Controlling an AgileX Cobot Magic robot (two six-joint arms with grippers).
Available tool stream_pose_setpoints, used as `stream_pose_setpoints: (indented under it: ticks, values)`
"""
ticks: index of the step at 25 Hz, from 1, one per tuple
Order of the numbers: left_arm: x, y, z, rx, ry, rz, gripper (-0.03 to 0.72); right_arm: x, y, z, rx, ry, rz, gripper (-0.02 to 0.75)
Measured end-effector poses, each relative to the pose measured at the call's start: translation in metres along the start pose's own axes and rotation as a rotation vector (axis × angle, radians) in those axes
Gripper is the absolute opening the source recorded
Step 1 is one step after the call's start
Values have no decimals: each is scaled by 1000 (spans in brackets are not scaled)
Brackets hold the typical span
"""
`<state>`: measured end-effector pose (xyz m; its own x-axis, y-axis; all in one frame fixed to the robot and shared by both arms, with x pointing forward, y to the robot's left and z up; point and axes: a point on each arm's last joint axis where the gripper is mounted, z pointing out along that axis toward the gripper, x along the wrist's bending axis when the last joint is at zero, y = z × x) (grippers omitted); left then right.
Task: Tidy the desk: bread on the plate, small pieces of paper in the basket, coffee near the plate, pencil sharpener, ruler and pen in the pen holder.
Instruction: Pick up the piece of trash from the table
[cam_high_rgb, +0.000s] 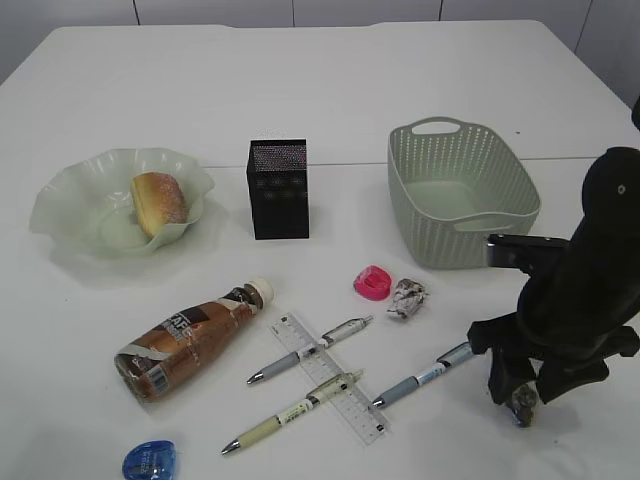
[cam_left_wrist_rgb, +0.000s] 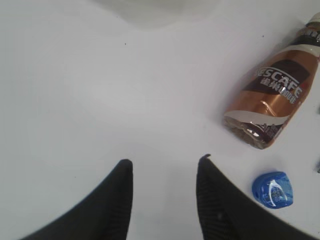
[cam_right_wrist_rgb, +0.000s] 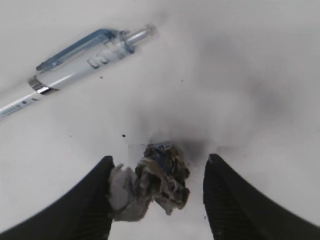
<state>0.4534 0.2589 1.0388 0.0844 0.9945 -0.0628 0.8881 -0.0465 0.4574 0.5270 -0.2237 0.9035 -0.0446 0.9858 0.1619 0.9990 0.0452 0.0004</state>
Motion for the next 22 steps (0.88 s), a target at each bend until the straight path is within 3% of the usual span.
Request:
stream_pose_setpoints:
  ticks: [7, 18, 22]
  values:
    - [0, 0, 0, 5, 1, 0, 307, 0, 0, 0, -4, 0, 0, 349]
    - [0, 0, 0, 5, 1, 0, 307, 0, 0, 0, -5, -4, -4, 38]
    - [0, 0, 0, 5, 1, 0, 307, 0, 0, 0, -3, -4, -4, -1]
